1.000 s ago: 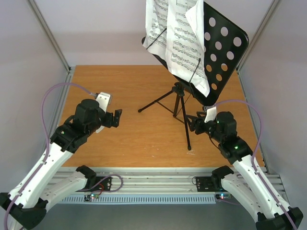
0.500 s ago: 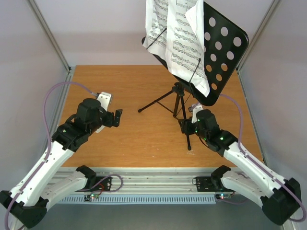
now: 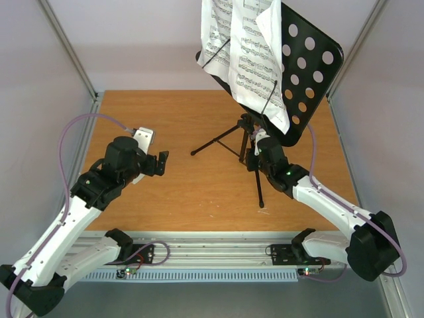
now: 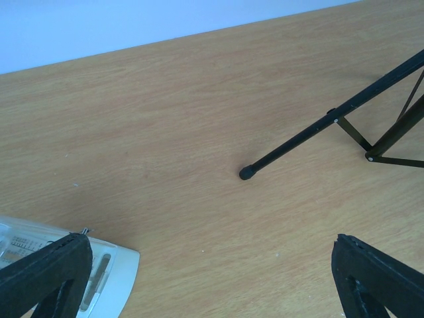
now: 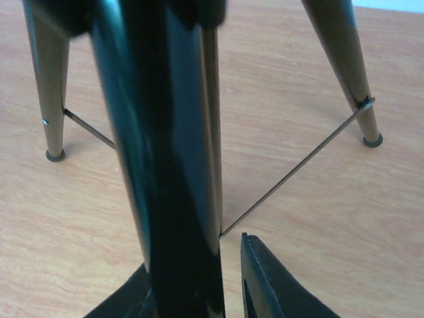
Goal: Pack up the instrument practice props
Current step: Move the music stand to the center of the board.
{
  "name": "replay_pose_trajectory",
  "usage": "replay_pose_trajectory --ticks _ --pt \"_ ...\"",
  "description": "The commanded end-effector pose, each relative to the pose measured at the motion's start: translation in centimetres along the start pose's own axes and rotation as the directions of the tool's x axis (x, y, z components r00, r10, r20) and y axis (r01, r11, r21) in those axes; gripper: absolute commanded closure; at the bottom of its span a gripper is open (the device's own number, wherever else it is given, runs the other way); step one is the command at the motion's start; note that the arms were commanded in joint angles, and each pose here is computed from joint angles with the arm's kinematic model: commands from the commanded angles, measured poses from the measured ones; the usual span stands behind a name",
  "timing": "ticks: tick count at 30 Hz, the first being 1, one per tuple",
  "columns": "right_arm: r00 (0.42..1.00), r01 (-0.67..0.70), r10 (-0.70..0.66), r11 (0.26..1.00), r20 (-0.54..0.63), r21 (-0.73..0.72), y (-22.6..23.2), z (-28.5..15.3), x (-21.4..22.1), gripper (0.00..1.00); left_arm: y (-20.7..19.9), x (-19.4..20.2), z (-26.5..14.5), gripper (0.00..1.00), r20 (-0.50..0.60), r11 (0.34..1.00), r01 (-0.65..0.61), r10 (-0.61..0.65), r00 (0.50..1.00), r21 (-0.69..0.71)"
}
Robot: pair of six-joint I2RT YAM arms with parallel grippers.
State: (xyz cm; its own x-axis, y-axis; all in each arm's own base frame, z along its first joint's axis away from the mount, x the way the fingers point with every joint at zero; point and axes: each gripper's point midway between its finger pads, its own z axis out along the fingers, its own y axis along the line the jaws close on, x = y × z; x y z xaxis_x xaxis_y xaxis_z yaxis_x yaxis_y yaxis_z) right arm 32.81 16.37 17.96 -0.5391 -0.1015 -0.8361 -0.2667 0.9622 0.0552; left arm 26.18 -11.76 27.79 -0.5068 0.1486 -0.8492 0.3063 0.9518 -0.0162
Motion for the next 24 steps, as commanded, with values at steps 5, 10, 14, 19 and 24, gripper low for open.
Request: replay_pose_trajectory --ticks 5,10,14,19,24 --pt "0.983 0.162 -0.163 0.987 0.088 0.016 0.7 1.0 -3.1 0.81 0.1 -0.5 -0.3 0.01 0.025 1.000 -0.005 0.005 1.000 -0.003" --pt "0.979 0.182 -0.184 0.983 0.089 0.030 0.7 2.0 -3.1 0.96 0.1 -0.5 -0.2 0.01 0.020 1.000 -0.006 0.006 1.000 -0.005" --pt "0.968 0.220 -0.217 0.975 0.125 -0.018 1.8 2.6 -3.3 0.99 0.0 -0.5 -0.2 0.01 0.020 1.000 -0.005 0.005 1.000 0.000" --pt "0.945 0.294 -0.272 0.950 0.183 -0.101 3.8 3.2 -3.9 0.99 0.0 -0.5 -0.3 0.01 0.023 1.000 -0.004 0.004 1.000 0.000" --pt "0.924 0.345 -0.297 0.919 0.242 -0.189 5.5 4.2 -4.5 0.99 0.1 -0.5 -0.4 0.01 0.026 1.000 -0.004 0.004 1.000 -0.001"
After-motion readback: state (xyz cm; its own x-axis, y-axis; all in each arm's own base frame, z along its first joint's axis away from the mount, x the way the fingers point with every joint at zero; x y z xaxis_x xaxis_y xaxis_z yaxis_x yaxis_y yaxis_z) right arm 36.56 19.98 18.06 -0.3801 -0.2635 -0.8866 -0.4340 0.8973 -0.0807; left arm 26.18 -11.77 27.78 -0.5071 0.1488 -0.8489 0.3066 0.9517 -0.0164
